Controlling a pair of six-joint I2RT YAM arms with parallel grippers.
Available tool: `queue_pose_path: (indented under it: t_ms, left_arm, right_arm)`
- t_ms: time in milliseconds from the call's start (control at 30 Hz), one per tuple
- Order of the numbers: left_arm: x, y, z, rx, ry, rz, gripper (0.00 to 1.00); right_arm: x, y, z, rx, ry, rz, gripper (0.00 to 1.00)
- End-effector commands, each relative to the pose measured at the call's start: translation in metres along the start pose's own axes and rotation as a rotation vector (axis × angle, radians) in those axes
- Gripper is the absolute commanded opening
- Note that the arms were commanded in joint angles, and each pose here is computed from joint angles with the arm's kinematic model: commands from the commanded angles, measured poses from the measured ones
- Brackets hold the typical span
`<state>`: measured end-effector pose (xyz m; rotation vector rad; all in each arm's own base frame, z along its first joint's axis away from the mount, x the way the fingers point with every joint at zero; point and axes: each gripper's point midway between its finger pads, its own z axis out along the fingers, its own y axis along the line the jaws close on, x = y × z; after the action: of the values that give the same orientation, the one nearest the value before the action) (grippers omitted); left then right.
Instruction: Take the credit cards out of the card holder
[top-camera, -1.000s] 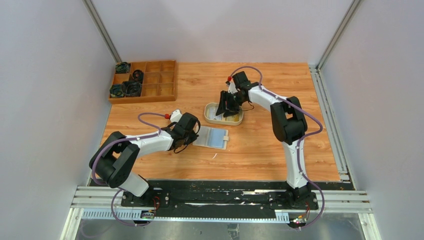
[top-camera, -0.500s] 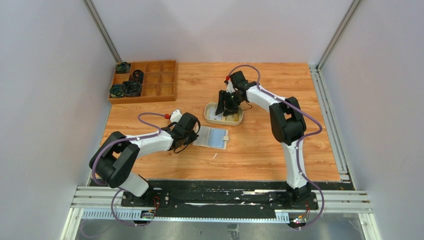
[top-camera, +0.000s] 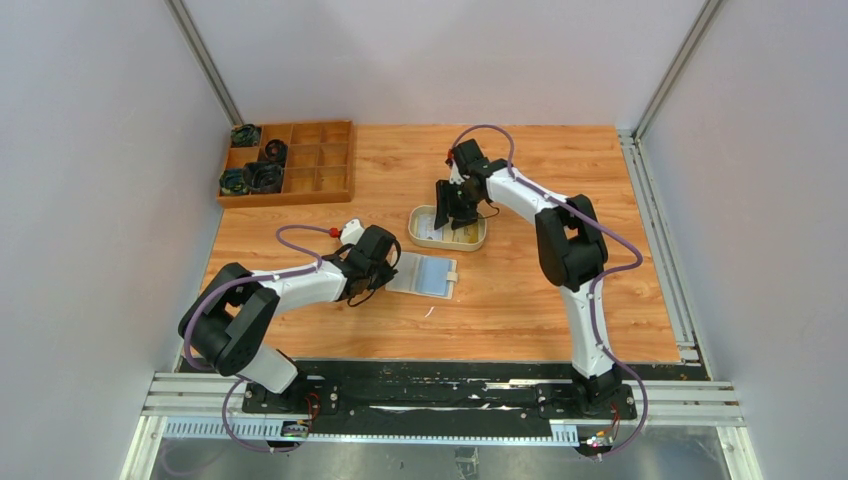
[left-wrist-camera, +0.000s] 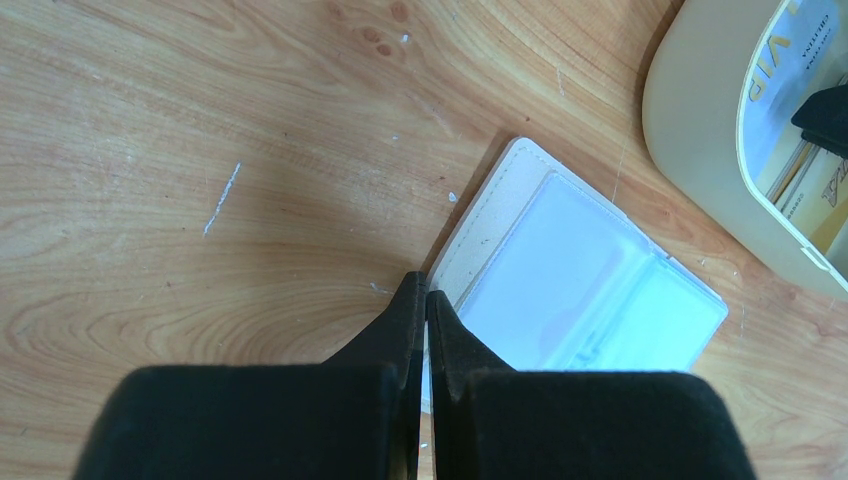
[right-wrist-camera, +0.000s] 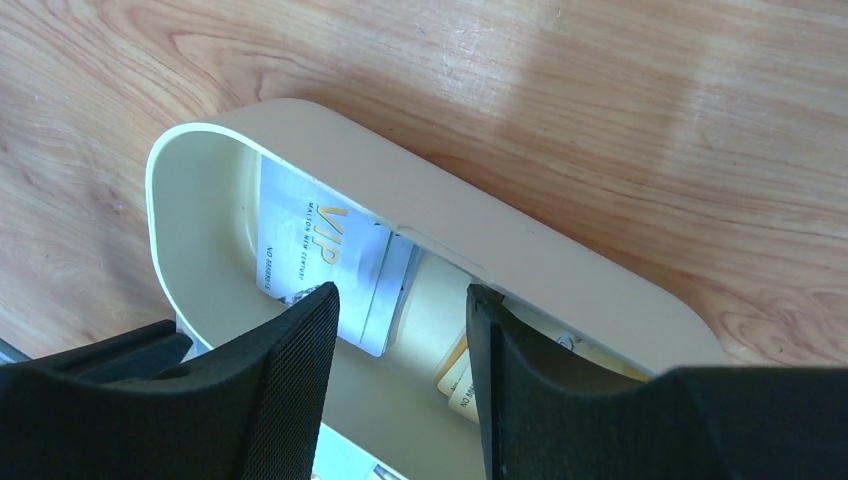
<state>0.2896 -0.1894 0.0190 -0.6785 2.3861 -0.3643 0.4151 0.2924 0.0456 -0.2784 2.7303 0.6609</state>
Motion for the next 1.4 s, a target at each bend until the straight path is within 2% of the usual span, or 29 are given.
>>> queue_pose_path:
  t_ms: [0,133,333,467,500,633,867,1033,1200,1367]
  left_arm:
    - [0.02,0.033,-0.002,-0.102,0.077,0.064,0.0]
    - [0.018,0.026,-0.004,-0.078,0.078,0.068,0.0]
    - [0.006,0.012,-0.012,-0.023,0.044,0.092,0.0]
    - [-0.006,-0.009,-0.024,0.069,0.014,0.098,0.0]
    - [-0.008,-0.015,-0.027,0.099,0.008,0.103,0.0]
    - [-0.018,-0.045,-0.042,0.228,-0.007,0.098,0.0]
    - [-0.032,-0.072,-0.064,0.329,-0.027,0.102,0.0]
    - [-0.041,-0.084,-0.079,0.373,-0.043,0.113,0.0]
    - [-0.05,-0.09,-0.091,0.384,-0.06,0.112,0.0]
    - [-0.063,-0.094,-0.102,0.374,-0.09,0.123,0.0]
  right_arm:
    - [0.01,-0.003,0.004,0.037,0.043,-0.014,0.54]
    - [-0.004,0.025,-0.004,-0.093,-0.009,-0.048,0.54]
    - [-0.034,0.068,-0.043,-0.224,-0.191,-0.151,0.55]
    - [-0.04,0.082,-0.073,-0.25,-0.273,-0.186,0.61]
    - [-0.038,0.085,-0.078,-0.251,-0.286,-0.198,0.63]
    - [-0.022,0.09,-0.096,-0.209,-0.36,-0.251,0.84]
    - [0.02,0.086,-0.102,-0.186,-0.393,-0.232,0.88]
    - [0.042,0.08,-0.097,-0.202,-0.355,-0.233,0.89]
    - [0.049,0.078,-0.108,-0.208,-0.377,-0.249,0.9]
    - [0.044,0.082,-0.134,-0.215,-0.466,-0.252,0.9]
